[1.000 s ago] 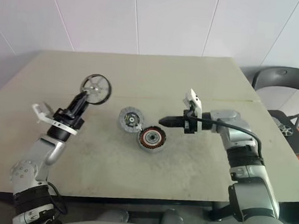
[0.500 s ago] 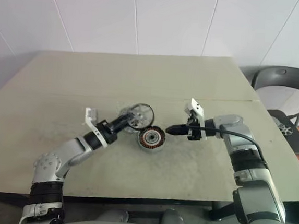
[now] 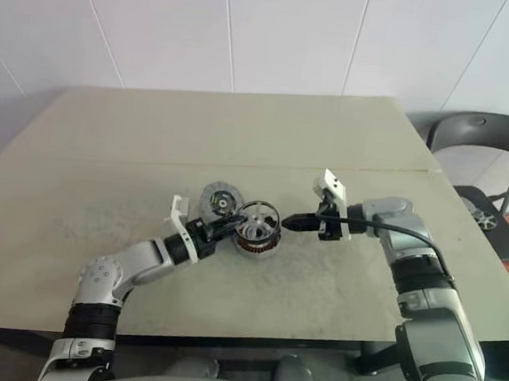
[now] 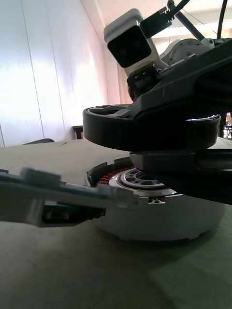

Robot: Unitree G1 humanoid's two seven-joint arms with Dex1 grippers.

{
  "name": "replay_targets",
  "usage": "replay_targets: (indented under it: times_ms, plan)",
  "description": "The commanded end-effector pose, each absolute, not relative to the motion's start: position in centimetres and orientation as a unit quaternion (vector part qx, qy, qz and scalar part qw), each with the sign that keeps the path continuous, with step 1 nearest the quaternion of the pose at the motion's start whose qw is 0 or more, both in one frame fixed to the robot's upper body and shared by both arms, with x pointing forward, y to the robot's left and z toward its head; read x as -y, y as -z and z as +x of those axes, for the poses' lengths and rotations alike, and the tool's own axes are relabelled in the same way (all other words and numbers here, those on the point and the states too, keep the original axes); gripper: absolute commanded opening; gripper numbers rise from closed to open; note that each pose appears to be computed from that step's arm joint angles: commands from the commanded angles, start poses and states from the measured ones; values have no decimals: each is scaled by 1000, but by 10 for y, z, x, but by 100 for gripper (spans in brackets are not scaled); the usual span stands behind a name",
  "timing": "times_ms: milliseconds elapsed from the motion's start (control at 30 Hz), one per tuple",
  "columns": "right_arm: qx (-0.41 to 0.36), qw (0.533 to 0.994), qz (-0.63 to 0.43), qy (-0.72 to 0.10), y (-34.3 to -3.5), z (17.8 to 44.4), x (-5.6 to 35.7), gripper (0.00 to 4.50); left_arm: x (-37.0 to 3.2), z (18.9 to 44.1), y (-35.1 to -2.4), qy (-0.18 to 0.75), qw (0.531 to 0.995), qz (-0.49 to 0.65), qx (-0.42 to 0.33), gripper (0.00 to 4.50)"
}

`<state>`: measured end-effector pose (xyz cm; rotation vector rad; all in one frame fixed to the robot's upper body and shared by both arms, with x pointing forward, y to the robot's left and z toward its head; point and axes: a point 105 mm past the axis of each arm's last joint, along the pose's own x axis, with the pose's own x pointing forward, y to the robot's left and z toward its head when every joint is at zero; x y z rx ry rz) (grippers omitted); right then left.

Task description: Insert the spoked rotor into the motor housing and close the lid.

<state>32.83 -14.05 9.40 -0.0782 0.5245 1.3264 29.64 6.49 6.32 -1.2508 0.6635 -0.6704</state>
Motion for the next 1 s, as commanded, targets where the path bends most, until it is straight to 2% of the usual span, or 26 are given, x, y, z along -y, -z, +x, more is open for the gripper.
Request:
replay_targets:
  times_ms: [33,800,1000]
  plan:
    - [-221,758,-40,-612,-103,331,137,0,-64,298,-67,310,709,-560,-296,46]
    - [-217,761,-38,-610,-104,332,136,0,-69,301,-63,288,719,-558,-298,46]
    - [-215,764,-38,-607,-103,333,137,0,-72,301,-58,276,731,-543,-307,246]
